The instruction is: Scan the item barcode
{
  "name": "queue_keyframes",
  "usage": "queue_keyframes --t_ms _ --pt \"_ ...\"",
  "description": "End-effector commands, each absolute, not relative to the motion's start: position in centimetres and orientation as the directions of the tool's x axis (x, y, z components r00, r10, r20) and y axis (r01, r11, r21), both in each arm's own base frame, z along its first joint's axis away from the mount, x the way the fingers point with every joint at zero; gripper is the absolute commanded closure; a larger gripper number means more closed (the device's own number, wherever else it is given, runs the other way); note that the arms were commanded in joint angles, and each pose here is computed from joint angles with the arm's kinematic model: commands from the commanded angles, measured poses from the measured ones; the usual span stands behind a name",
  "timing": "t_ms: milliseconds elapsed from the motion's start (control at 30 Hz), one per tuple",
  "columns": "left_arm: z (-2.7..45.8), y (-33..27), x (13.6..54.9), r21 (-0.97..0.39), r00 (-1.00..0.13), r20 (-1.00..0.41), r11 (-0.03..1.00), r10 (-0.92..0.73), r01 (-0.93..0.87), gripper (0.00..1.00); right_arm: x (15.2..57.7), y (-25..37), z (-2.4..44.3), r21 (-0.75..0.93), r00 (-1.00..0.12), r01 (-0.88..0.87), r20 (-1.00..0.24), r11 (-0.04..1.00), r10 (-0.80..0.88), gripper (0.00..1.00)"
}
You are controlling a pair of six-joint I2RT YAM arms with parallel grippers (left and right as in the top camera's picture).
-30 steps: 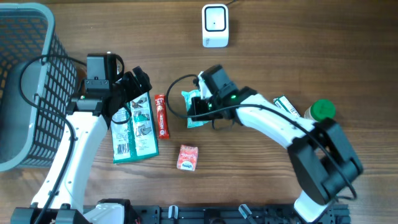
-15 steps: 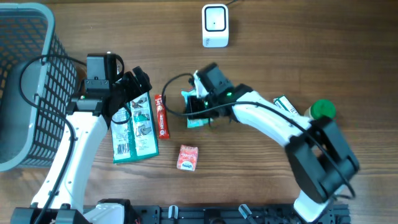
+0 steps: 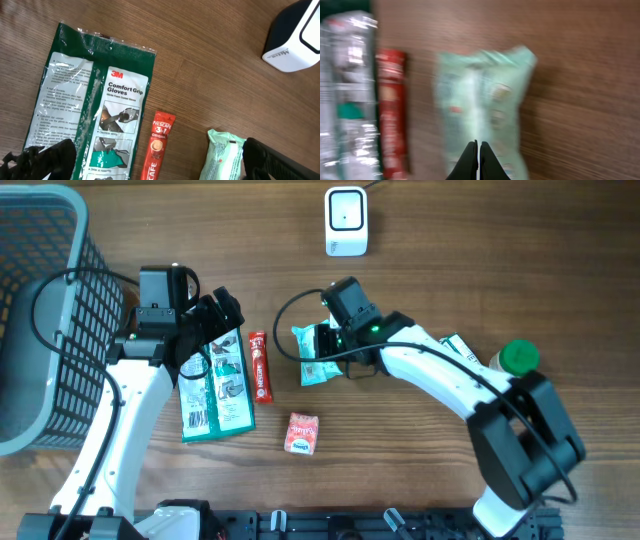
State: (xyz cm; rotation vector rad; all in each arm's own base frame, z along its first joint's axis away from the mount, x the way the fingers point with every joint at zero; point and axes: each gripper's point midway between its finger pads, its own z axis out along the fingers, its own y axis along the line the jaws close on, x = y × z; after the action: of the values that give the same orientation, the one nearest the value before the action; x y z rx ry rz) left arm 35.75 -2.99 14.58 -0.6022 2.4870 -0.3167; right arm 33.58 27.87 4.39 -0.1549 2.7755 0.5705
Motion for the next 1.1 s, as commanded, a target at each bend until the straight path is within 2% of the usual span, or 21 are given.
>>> queue_keyframes --t_ms 0,200,500,700,733,900,1067 --pt "15.7 -2.8 36.1 -0.345 -0.728 -0.491 0.874 -0.478 -0.341 0.00 33.2 26.3 0.6 0.291 -0.966 -0.104 -0.257 0.951 -0.027 0.96" --pt "15.7 -2.8 36.1 -0.345 -0.728 -0.491 0.874 -0.478 -0.342 0.00 33.3 26.8 0.7 0.310 -0.968 -0.108 -0.248 0.944 -0.029 0.96" --pt "15.7 -2.8 36.1 -0.344 -0.728 -0.491 0.874 -0.478 -0.342 0.00 34.7 28.1 9.4 0.397 -0.918 -0.192 -0.395 0.897 -0.022 0.94" --pt "15.7 -2.8 36.1 -0.344 -0.728 -0.491 0.874 -0.478 -0.342 0.00 34.9 28.0 10.1 0.396 -0.908 -0.199 -0.418 0.897 -0.017 0.94" --pt "15.7 -2.8 36.1 -0.345 -0.728 -0.491 0.874 -0.478 -0.342 0.00 35.0 27.9 10.0 0.390 -0.906 -0.196 -0.423 0.899 -0.014 0.94" --pt "15.7 -2.8 36.1 -0.345 -0.728 -0.491 0.874 -0.478 -0.342 0.00 35.8 27.9 8.7 0.361 -0.896 -0.208 -0.443 0.909 -0.029 0.72" --pt "15.7 -2.8 36.1 -0.344 -0.728 -0.491 0.874 -0.478 -0.342 0.00 36.2 28.1 7.4 0.346 -0.894 -0.228 -0.444 0.910 -0.056 0.69"
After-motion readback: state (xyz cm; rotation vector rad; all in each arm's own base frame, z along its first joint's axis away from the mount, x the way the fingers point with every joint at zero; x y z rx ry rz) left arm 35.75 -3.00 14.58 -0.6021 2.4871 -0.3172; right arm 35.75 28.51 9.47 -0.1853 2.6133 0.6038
